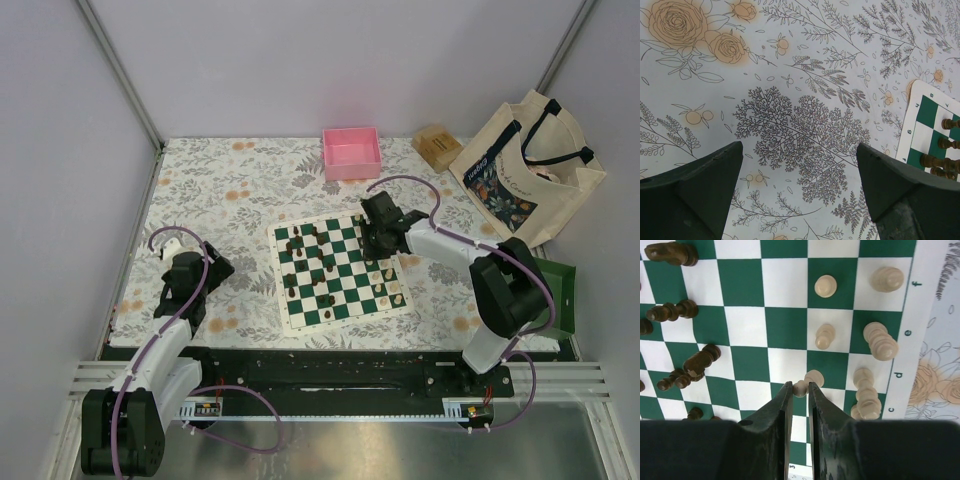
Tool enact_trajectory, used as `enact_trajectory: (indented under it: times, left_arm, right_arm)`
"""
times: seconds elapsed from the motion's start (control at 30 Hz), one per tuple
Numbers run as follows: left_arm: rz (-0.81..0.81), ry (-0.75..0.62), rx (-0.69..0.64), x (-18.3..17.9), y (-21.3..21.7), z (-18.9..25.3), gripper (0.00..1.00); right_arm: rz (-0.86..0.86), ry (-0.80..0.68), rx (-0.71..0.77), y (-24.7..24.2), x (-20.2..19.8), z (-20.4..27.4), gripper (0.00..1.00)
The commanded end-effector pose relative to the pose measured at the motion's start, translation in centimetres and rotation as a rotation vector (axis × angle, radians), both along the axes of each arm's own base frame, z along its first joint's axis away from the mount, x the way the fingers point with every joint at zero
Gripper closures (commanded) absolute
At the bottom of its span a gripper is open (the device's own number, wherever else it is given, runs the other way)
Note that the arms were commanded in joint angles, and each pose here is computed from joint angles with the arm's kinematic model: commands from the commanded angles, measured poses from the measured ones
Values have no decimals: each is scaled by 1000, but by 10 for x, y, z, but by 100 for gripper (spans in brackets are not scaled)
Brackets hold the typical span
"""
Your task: Set up the chess pieces on the board
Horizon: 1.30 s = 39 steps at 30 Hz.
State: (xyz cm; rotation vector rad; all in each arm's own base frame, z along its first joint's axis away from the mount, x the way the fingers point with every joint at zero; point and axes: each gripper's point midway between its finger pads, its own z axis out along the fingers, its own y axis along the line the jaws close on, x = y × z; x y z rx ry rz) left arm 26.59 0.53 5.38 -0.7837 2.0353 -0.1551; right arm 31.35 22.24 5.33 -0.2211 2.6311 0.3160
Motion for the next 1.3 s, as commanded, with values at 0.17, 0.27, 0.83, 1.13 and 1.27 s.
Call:
enact_trajectory:
  times: [0.17, 0.27, 0.83, 1.13, 1.27]
  left_arm:
    - [-3, -86, 4, 15, 0, 23, 1]
    - [-5, -86, 3, 15, 0, 23, 1]
    - [-3, -83, 4, 15, 0, 23, 1]
    - [-2, -82, 2, 15, 0, 22, 1]
    - [-4, -82, 2, 15, 0, 23, 1]
  right_arm:
    - [-10, 24, 71, 10, 0, -9, 76]
    - [-22, 23, 61, 6, 3, -12, 76]
    - [-16, 16, -23, -11, 6, -22, 68]
    - [-5, 6, -16, -9, 8, -16, 64]
    - [0, 2, -14, -8, 8, -13, 63]
